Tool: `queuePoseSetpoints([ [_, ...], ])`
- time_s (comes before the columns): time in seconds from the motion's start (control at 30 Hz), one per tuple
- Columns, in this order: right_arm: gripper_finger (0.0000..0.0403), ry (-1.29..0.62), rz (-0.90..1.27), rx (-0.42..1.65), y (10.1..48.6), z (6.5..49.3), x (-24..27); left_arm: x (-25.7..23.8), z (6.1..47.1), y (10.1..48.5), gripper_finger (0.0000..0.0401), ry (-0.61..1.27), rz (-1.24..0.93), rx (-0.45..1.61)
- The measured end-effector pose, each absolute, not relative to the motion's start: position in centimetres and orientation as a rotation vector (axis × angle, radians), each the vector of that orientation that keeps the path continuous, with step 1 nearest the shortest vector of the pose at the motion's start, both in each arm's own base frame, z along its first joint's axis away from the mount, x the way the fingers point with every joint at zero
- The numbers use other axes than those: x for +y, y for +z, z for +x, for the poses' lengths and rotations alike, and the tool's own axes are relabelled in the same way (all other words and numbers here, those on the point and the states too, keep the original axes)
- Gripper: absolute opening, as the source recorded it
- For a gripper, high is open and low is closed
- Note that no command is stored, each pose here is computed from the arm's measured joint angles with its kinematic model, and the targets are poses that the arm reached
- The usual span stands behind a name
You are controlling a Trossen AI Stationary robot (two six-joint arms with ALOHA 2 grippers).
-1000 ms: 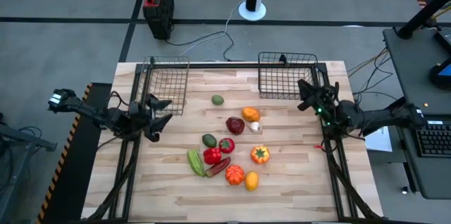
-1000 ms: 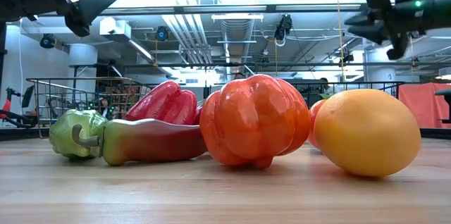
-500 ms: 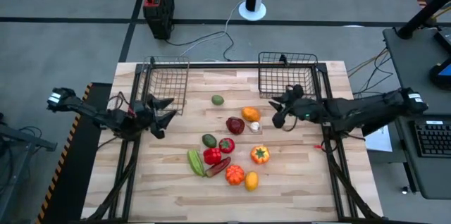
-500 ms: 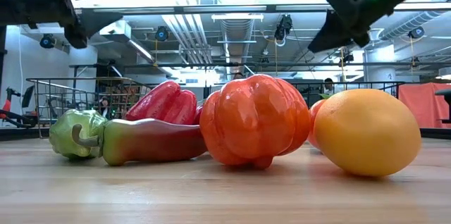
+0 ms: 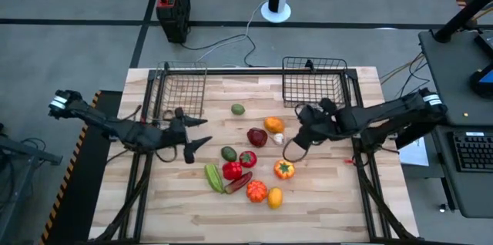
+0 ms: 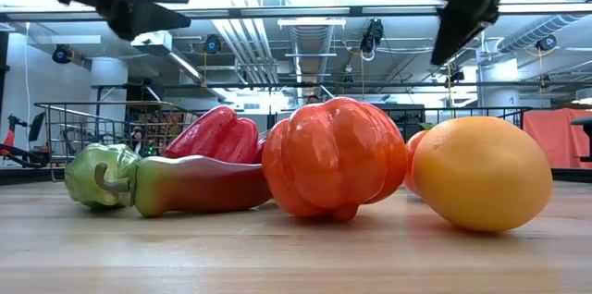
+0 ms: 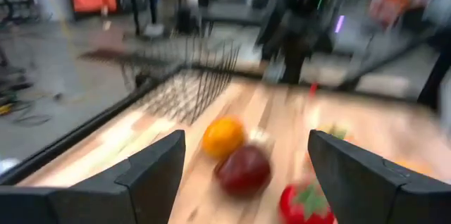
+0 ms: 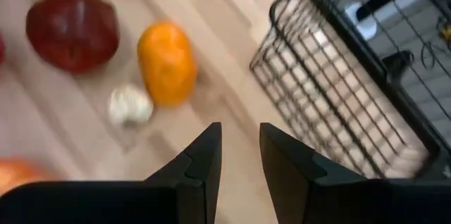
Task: Sort produce into baskets
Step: Put the garlic into the black wire basket
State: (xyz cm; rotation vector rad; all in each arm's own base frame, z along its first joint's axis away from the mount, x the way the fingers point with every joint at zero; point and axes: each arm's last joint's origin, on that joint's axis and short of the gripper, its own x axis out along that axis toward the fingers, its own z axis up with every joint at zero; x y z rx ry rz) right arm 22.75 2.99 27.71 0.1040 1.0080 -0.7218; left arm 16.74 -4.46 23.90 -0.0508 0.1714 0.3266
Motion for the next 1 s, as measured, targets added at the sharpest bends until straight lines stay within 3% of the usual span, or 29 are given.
queuePoseSetpoints([
  [0.17,0.0091,-0.741,0.108,1.108,28.5,22.2,4.7,-5.0,18.1,25.3,0.0284,0.342,0.052,0.353],
  [0.53,0.0091,-0.581,0.106,1.23,28.7,21.8,5.4,-5.8,20.2,24.5,0.0284,0.346,0.076,0.397],
  [0.7,0.0091,-0.568,0.094,1.175,28.7,22.3,5.5,-6.0,21.2,24.5,0.0284,0.381,0.164,0.418],
  [1.0,0.0091,-0.297,-0.082,0.98,28.8,25.1,6.3,-6.7,23.0,25.0,0.0284,0.355,0.294,0.435],
])
